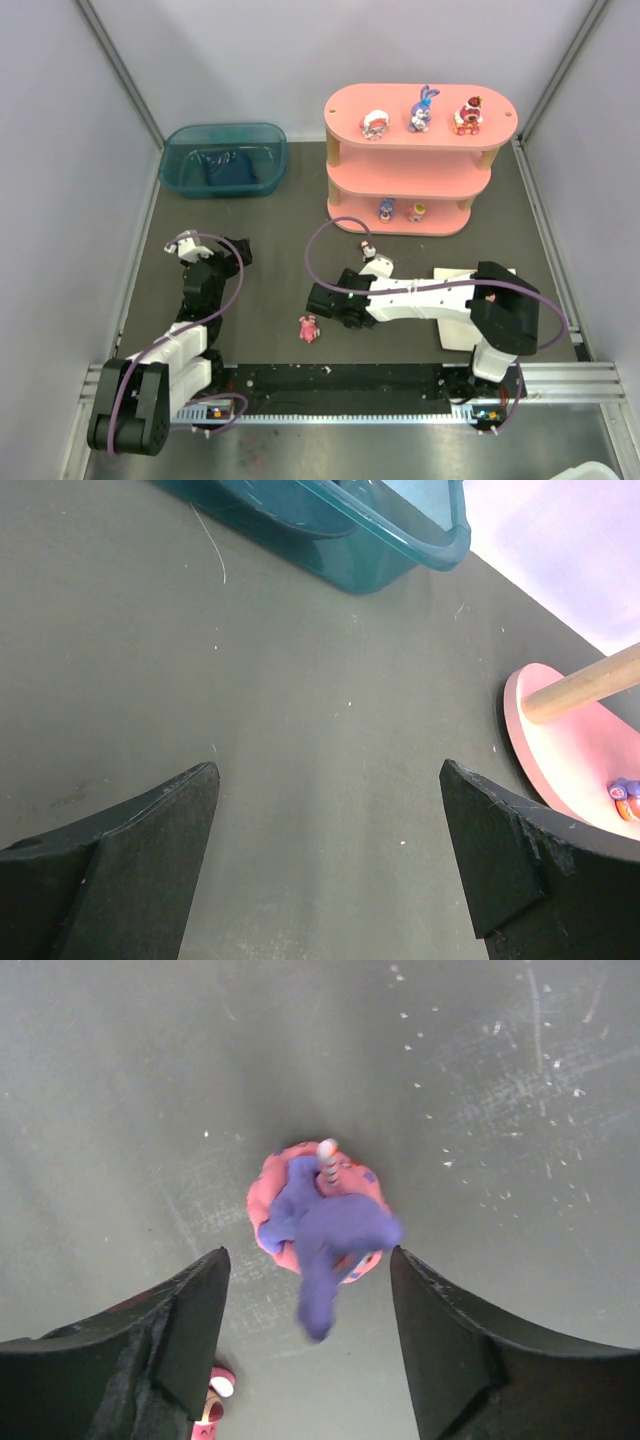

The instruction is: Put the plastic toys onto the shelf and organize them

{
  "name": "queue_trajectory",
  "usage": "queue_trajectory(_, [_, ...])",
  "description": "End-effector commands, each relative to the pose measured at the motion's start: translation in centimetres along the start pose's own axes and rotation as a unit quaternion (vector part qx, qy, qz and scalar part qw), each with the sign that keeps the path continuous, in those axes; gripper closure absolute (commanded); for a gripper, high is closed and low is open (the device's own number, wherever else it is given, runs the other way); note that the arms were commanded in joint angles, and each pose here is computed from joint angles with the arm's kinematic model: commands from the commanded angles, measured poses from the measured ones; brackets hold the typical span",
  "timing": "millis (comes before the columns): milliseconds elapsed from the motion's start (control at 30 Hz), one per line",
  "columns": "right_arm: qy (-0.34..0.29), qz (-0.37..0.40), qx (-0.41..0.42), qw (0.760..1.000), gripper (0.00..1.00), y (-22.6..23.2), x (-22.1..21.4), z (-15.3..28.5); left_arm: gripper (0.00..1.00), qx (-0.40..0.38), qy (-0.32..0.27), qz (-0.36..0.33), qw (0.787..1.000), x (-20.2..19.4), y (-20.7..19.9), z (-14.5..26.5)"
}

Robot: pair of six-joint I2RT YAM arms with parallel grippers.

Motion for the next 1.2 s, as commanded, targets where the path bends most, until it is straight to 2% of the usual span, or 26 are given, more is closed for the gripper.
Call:
queue_trajectory(0, [0.024,0.061,0.061,0.996,0.33,1.6,-0.8,1.4,0.02,-0.013,-0.03,0.005,0.999,1.5,-0.7,-0.3])
queue_trajectory(200, [-0.014,0.191,0.134,0.972,0.32,2.9,0.1,4.5,0.02,-0.013,-0.03,0.005,0.999,1.6,-0.7,-0.3])
queue_trajectory(267, [-0.003,0.222,0.149,0.964,0.31,2.5,-0.2,5.1,0.03,-0.013,-0.03,0.005,0.999,1.6,-0.7,-0.3])
queue_trajectory(300, [0.001,0.258,0.164,0.952,0.31,2.4,0.1,5.6,0.02,-0.013,-0.03,0.005,0.999,1.5,-0.7,-0.3])
queue_trajectory(400, [0.011,0.289,0.209,0.934,0.3,1.1,0.8,6.4,0.03,-0.013,-0.03,0.005,0.999,1.5,-0.7,-0.2])
queue_trajectory(433, [0.012,0.278,0.241,0.93,0.31,1.4,0.8,6.8,0.02,-0.012,-0.031,0.005,0.999,1.6,-0.7,-0.2])
queue_trajectory(467, [0.012,0.294,0.235,0.926,0.3,-0.5,0.7,5.5,0.02,-0.013,-0.032,0.005,0.999,1.6,-0.7,-0.2])
queue_trajectory(500, [0.001,0.287,0.271,0.919,0.29,-0.7,1.9,6.6,0.02,-0.014,-0.03,0.005,0.999,1.6,-0.7,-0.2])
queue_trajectory(567, [-0.009,0.287,0.313,0.905,0.29,-2.2,1.9,5.7,0.03,-0.012,-0.031,0.005,0.999,1.6,-0.7,-0.3])
queue_trajectory(733, [-0.068,0.289,0.409,0.863,0.28,-3.9,3.6,5.6,0.02,-0.017,-0.029,0.006,0.999,1.5,-0.8,-0.3])
queue_trajectory(900, [-0.117,0.322,0.421,0.84,0.28,-4.6,3.7,4.0,0.03,-0.018,-0.028,0.007,0.999,1.4,-0.8,-0.3])
queue_trajectory(1000, [-0.126,0.328,0.427,0.833,0.28,-4.9,3.6,3.0,0.03,-0.017,-0.027,0.005,0.999,1.4,-0.8,-0.3])
queue_trajectory(1167, [-0.134,0.308,0.44,0.833,0.28,-4.3,4.2,2.1,0.03,-0.016,-0.029,0.005,0.999,1.4,-0.8,-0.3])
Point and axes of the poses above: each gripper's point midway between its finger pads, its own z axis back along the fingers, its own y axis along the line the jaws close on, x = y × z, the point moved 5 cm from there along z, back along the fingers, and after that the axes turned 9 degrees about -z, right-handed, at the moved point
